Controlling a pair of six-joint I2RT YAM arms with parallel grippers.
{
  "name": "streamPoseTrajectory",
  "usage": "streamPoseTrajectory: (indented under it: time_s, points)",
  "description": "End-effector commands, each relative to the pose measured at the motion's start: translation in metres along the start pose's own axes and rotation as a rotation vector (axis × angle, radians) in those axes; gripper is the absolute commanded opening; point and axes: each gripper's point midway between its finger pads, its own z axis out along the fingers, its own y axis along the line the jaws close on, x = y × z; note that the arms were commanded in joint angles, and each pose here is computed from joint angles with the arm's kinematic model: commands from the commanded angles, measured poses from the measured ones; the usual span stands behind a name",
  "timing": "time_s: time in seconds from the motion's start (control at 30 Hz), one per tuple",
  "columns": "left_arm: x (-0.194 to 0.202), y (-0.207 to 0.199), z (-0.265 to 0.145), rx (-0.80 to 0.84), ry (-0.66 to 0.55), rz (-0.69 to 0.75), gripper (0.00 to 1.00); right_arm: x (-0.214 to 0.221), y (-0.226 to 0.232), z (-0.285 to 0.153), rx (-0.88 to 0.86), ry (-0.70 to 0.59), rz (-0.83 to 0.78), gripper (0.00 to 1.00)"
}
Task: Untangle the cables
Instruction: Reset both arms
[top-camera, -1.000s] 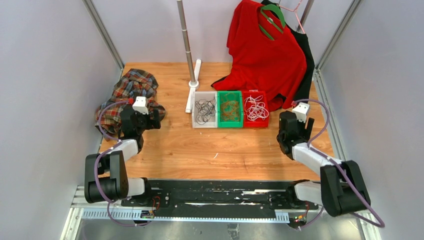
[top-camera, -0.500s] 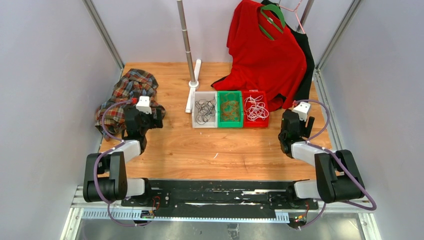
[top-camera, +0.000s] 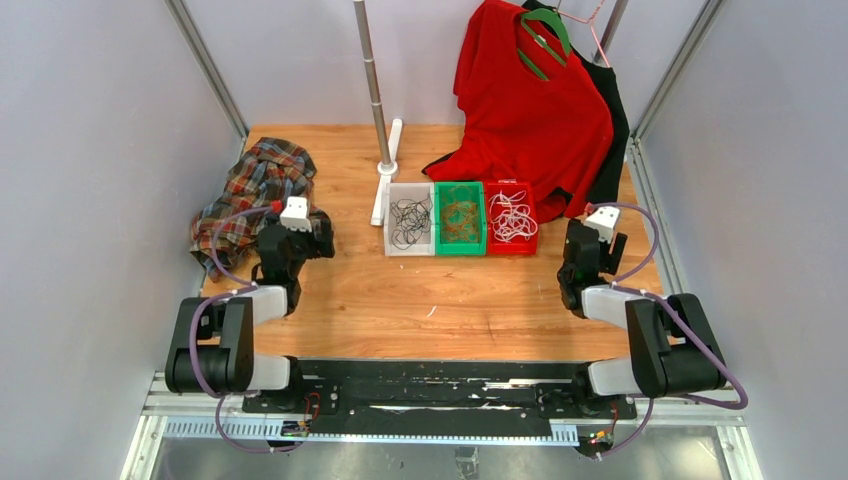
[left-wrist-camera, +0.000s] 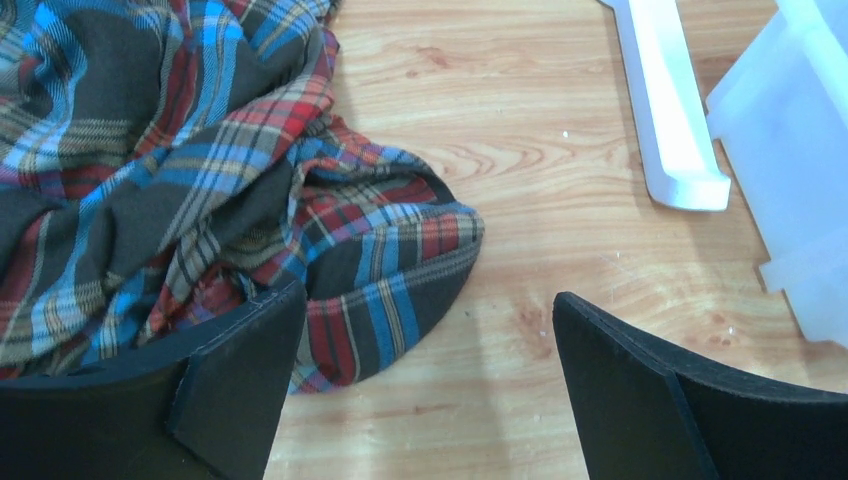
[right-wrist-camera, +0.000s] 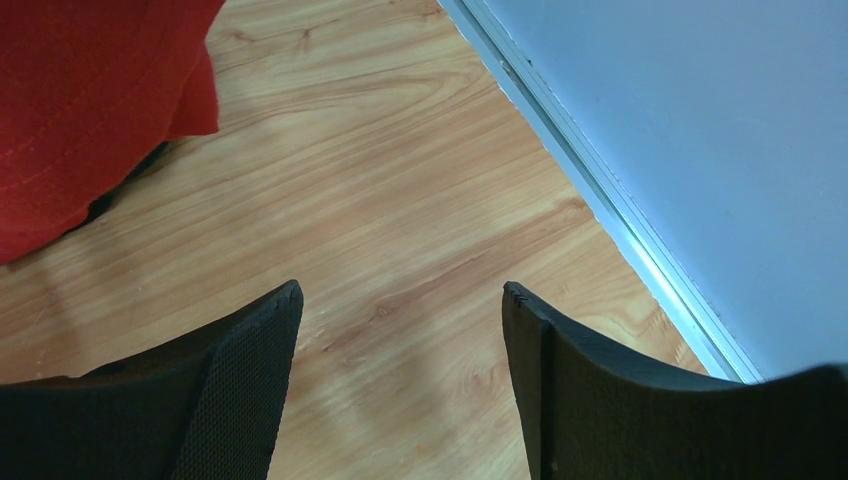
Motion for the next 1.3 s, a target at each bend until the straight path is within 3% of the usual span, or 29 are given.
streamPoseTrajectory:
  time_s: [0.0,0.07,0.17,0.23,0.3,0.4,0.47,0.53,0.57,0.67,1.27]
  points:
    - [-0.006,-0.001,-0.015,-0.055,-0.117,0.057,0.98,-0.002,0.001,0.003,-0.021,-0.022,0.002,0.73]
    - [-0.014,-0.005,-0.019,-0.047,-0.218,0.072,0.98,-0.003,0.006,0.001,-0.064,-0.035,-0.007,0.73]
    - [-0.006,-0.004,-0.016,-0.052,-0.136,0.079,0.98,-0.003,0.020,-0.002,-0.154,-0.043,-0.044,0.73]
    - [-0.013,-0.003,-0.017,-0.059,-0.197,0.066,0.98,-0.003,0.025,-0.003,-0.190,-0.055,-0.051,0.73]
    - [-0.008,-0.003,-0.015,-0.062,-0.153,0.067,0.98,-0.002,0.026,-0.003,-0.201,-0.053,-0.048,0.73]
    - [-0.012,-0.002,-0.017,-0.065,-0.185,0.063,0.98,0.001,0.027,-0.007,-0.235,-0.066,-0.045,0.73]
    - [-0.011,-0.003,-0.017,-0.063,-0.172,0.064,0.98,0.001,0.032,-0.023,-0.326,-0.198,-0.013,0.74]
    - [-0.011,-0.003,-0.016,-0.064,-0.177,0.061,0.98,-0.008,0.025,-0.031,-0.308,-0.327,0.010,0.75]
    - [-0.012,-0.002,-0.017,-0.066,-0.182,0.060,0.98,-0.007,0.028,-0.031,-0.308,-0.318,-0.008,0.76]
    - [-0.011,-0.002,-0.016,-0.066,-0.176,0.060,0.98,0.007,0.041,-0.015,-0.324,-0.115,-0.057,0.76]
    - [-0.011,-0.003,-0.016,-0.063,-0.175,0.063,0.98,0.002,0.036,-0.008,-0.313,-0.153,-0.028,0.77]
